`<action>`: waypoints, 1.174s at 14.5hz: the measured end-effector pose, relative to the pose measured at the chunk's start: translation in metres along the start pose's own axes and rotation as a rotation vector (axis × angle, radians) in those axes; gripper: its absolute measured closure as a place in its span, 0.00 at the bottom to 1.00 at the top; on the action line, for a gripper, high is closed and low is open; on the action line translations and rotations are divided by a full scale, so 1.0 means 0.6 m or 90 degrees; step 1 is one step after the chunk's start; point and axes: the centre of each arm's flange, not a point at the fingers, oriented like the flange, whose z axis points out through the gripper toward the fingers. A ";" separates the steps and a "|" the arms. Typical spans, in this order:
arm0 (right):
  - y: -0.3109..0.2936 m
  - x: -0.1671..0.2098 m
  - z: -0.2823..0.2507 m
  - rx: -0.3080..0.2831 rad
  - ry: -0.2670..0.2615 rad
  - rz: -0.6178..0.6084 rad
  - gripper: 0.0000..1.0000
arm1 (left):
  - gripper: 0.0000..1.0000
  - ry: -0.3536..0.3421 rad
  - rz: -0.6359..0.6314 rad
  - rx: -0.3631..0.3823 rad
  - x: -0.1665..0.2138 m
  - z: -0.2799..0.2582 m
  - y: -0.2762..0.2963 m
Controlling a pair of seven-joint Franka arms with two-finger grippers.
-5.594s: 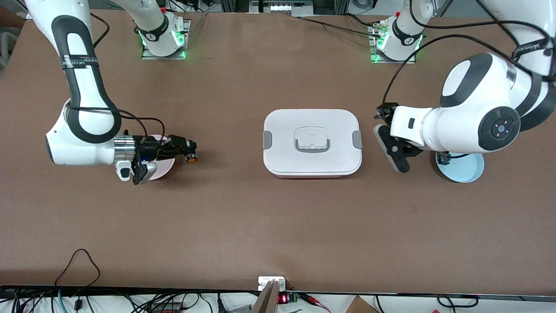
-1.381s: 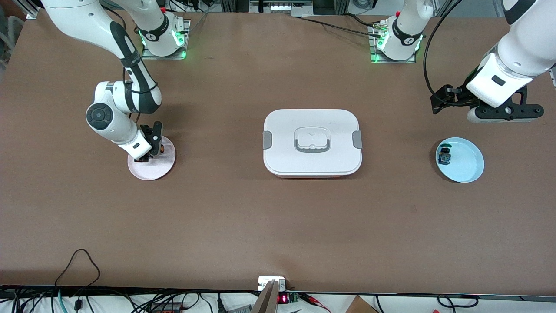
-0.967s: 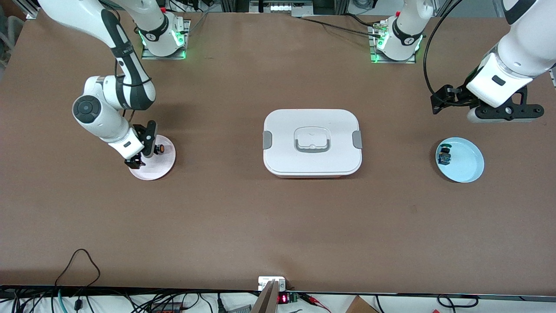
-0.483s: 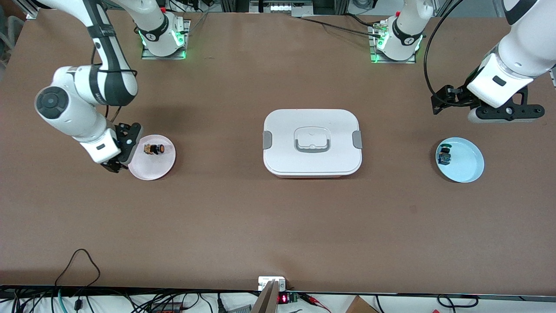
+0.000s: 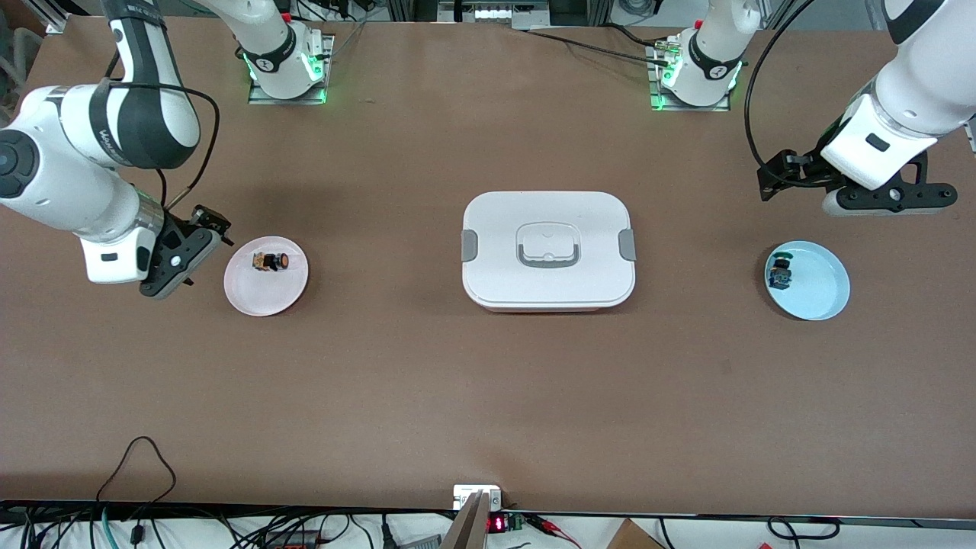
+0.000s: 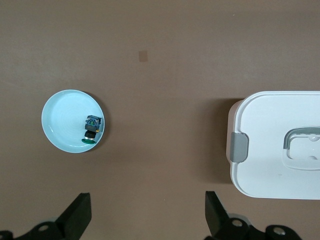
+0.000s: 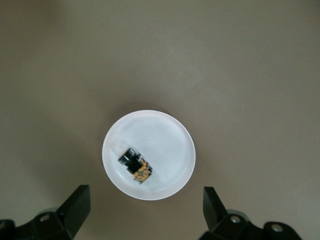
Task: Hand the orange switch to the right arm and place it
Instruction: 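Open the right gripper and lift it away from the plate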
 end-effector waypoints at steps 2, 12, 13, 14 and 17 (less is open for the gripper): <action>-0.006 -0.005 0.003 0.022 -0.017 0.107 0.00 | 0.00 0.000 -0.001 0.000 0.000 0.000 0.000; -0.026 -0.032 -0.067 0.039 -0.066 0.416 0.00 | 0.00 -0.001 -0.003 0.000 0.000 0.000 0.000; -0.010 -0.040 -0.090 0.024 -0.052 0.424 0.00 | 0.00 -0.001 -0.003 0.000 0.000 0.000 -0.001; 0.006 -0.047 -0.114 0.005 -0.040 0.431 0.00 | 0.00 -0.002 -0.003 0.000 0.000 0.000 -0.001; 0.056 -0.079 -0.193 -0.017 -0.014 0.472 0.00 | 0.00 -0.002 -0.004 0.000 0.000 0.000 -0.002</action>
